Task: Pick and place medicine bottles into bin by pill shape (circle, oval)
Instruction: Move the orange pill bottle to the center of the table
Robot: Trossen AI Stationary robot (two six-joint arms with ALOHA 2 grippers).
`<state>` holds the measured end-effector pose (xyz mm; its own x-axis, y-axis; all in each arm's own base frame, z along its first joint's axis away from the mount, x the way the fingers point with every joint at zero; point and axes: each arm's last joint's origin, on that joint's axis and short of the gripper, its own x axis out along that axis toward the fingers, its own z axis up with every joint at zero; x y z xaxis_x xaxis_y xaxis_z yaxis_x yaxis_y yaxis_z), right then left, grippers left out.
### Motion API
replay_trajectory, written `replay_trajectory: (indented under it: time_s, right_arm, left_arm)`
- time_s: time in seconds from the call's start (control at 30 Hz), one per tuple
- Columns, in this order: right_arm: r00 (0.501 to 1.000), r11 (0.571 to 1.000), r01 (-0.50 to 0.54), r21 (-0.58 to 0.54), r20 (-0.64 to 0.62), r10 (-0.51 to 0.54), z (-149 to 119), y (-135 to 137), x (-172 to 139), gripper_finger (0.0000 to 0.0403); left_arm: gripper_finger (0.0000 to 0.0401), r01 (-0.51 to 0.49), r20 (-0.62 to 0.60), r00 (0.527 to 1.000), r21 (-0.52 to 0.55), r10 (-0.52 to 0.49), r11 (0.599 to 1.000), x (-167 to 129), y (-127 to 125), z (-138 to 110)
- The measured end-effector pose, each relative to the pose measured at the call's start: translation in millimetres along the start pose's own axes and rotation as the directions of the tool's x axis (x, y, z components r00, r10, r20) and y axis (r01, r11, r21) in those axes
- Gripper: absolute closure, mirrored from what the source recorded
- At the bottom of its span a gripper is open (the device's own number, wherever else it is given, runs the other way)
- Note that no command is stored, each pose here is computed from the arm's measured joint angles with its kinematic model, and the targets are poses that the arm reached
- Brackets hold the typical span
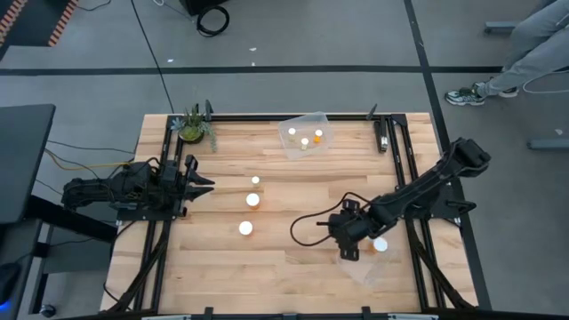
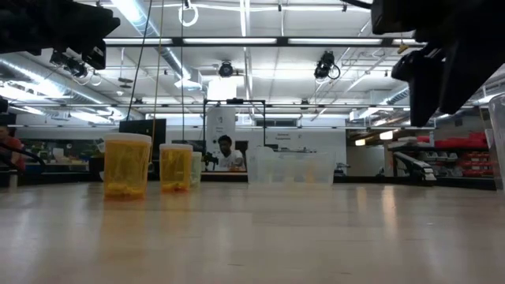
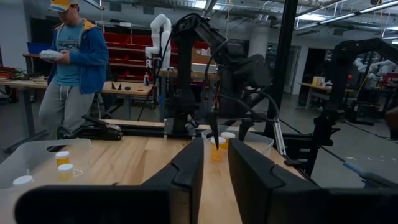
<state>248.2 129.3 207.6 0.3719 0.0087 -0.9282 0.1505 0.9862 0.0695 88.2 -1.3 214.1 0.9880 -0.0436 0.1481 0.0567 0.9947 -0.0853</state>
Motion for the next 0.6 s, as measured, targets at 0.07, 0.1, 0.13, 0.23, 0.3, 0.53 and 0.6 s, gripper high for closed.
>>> replay_trajectory:
  time_s: [0.07, 0.1, 0.13, 0.23, 0.3, 0.53, 0.6]
  right_arm:
    - [1.0, 1.0, -0.007, -0.011, -0.004, 0.007, 3, -2, 5, 0.0139]
    - [1.0, 1.0, -0.014, -0.015, -0.004, 0.014, 5, -2, 7, 0.0139]
    - [1.0, 1.0, -0.014, -0.02, -0.003, 0.014, 7, -3, 9, 0.0139]
    - [1.0, 0.999, -0.025, -0.033, -0.002, 0.025, 11, -5, 14, 0.0139]
    - [0.999, 0.999, -0.034, -0.041, 0.0, 0.034, 13, -5, 17, 0.0139]
    - [0.998, 0.996, -0.067, -0.066, 0.017, 0.068, 22, -7, 27, 0.0139]
    - [0.997, 0.995, -0.07, -0.071, 0.024, 0.072, 25, -8, 27, 0.0139]
  left_arm:
    - [0.0322, 0.0, -0.001, 1.0, 0.0, 0.0, 1.0, 0, 0, 0]
    - [0.0323, -0.001, 0.0, 1.0, 0.0, 0.001, 1.0, 0, 0, 0]
    - [0.0323, 0.0, 0.0, 1.0, 0.0, 0.0, 1.0, 0, 0, 0]
    - [0.032, 0.0, -0.001, 1.0, 0.0, 0.0, 1.0, 0, 0, 0]
    - [0.0317, 0.0, 0.0, 1.0, 0.0, 0.0, 1.0, 0, 0, 0]
    - [0.0318, 0.0, 0.0, 1.0, 0.0, 0.0, 1.0, 0, 0, 0]
    - [0.0321, 0.0, 0.0, 1.0, 0.0, 0.0, 1.0, 0, 0, 0]
